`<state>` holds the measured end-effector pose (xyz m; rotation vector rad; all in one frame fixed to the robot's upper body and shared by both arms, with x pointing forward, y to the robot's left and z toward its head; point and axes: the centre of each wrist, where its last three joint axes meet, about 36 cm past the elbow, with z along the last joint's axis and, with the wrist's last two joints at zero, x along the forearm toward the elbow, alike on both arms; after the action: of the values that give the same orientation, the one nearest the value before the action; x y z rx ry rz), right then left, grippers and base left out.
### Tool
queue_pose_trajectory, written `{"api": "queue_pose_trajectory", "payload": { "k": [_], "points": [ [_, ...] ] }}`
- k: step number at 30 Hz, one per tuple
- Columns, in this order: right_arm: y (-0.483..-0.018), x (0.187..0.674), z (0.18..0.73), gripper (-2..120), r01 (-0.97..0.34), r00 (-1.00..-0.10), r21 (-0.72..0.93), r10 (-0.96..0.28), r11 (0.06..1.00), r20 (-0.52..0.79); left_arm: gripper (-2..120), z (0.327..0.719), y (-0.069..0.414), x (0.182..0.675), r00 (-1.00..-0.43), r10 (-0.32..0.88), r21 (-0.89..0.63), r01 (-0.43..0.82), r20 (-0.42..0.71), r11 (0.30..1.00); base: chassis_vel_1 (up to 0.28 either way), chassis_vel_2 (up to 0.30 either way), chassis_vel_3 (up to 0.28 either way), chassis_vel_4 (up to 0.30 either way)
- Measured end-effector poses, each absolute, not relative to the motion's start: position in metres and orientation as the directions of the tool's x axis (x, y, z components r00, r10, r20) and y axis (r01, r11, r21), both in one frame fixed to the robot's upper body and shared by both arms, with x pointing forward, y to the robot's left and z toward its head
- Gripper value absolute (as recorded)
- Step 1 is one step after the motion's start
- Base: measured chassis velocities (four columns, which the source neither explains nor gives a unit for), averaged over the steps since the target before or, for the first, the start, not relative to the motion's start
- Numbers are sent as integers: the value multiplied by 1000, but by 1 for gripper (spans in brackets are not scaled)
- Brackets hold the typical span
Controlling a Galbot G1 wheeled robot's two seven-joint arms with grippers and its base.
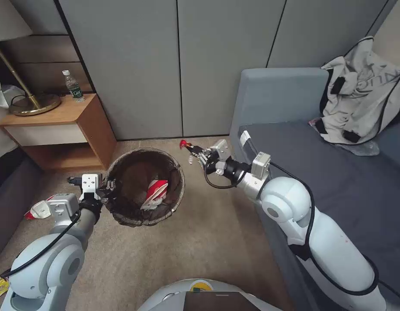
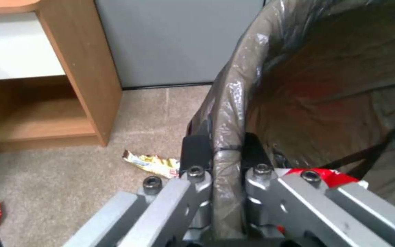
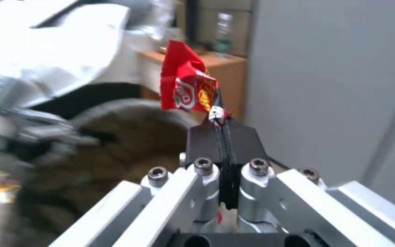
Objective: Pick up the trash bin, then pick up the garbage from the floor and place it into the trash bin.
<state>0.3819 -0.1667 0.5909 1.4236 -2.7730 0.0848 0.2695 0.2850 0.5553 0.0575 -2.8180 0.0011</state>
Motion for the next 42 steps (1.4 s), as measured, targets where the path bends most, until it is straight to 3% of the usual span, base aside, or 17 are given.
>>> {"api": "queue_pose_trajectory", "payload": {
  "k": [4,15,34,42],
  "points": [
    [-135,380,596,0,-871,-491,-33,-870,490,47,2,554,283,271,-947,-35,4,-36,319,999,0,0,0,0],
    [-93,379,571,2,-902,-430,-11,-895,432,118,2,554,284,271,-948,-41,5,-42,316,999,0,0,0,0],
    [-61,377,560,74,-885,-460,23,-881,465,113,2,556,283,270,-950,-43,0,-45,308,999,0,0,0,0],
    [-65,381,567,99,-874,-483,12,-871,486,92,2,557,283,270,-952,-42,0,-44,303,999,0,0,0,0]
  ]
}}
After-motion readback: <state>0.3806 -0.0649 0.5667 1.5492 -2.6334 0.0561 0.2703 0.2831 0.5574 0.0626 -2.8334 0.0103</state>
